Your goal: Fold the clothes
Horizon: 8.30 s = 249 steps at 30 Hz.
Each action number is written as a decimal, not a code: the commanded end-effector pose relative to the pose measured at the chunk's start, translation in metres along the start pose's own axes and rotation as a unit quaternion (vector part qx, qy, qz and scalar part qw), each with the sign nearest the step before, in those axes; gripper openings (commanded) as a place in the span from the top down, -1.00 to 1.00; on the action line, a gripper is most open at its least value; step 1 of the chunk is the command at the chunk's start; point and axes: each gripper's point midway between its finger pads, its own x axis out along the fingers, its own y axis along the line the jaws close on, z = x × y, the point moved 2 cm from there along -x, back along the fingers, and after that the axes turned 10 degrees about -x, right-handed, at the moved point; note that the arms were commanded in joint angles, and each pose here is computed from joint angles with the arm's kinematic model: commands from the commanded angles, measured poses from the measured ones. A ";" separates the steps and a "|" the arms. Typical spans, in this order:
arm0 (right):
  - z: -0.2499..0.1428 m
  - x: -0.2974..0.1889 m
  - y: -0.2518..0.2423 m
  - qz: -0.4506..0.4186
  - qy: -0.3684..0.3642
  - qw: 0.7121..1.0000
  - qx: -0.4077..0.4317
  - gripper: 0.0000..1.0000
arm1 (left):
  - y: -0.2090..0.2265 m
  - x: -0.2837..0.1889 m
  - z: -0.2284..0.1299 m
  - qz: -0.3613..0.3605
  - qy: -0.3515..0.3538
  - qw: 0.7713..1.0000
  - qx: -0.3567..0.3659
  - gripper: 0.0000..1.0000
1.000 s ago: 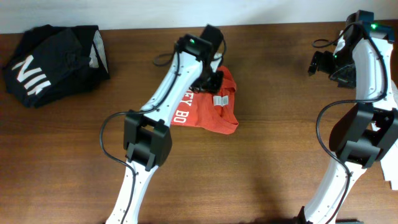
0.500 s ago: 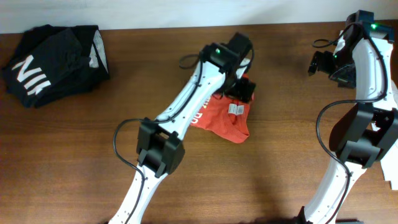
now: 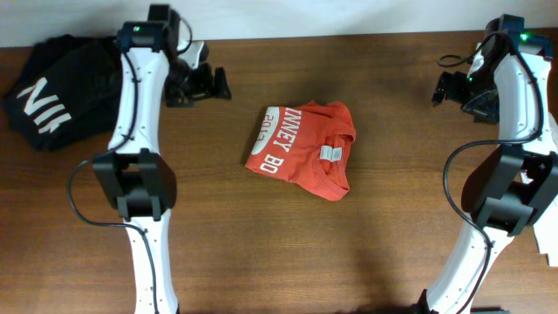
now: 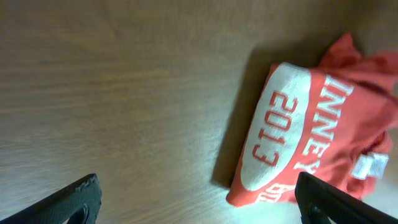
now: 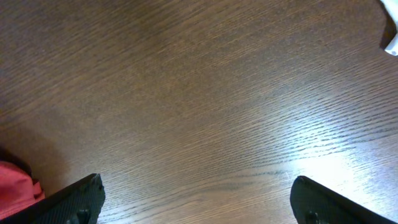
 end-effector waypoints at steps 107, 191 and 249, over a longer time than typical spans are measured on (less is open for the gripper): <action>0.001 -0.005 -0.004 -0.005 -0.005 1.000 0.002 -0.97 | 0.312 -0.200 0.078 0.294 -0.372 0.843 -0.256 -0.38; 0.001 -0.005 -0.004 -0.005 -0.005 1.000 0.002 -0.97 | 0.008 -0.073 -0.253 -0.042 -0.527 0.772 0.353 -0.98; -0.021 -0.169 0.073 0.001 -0.188 0.977 -0.097 -0.97 | 0.064 -0.077 -0.266 0.045 -0.610 0.736 0.289 -0.98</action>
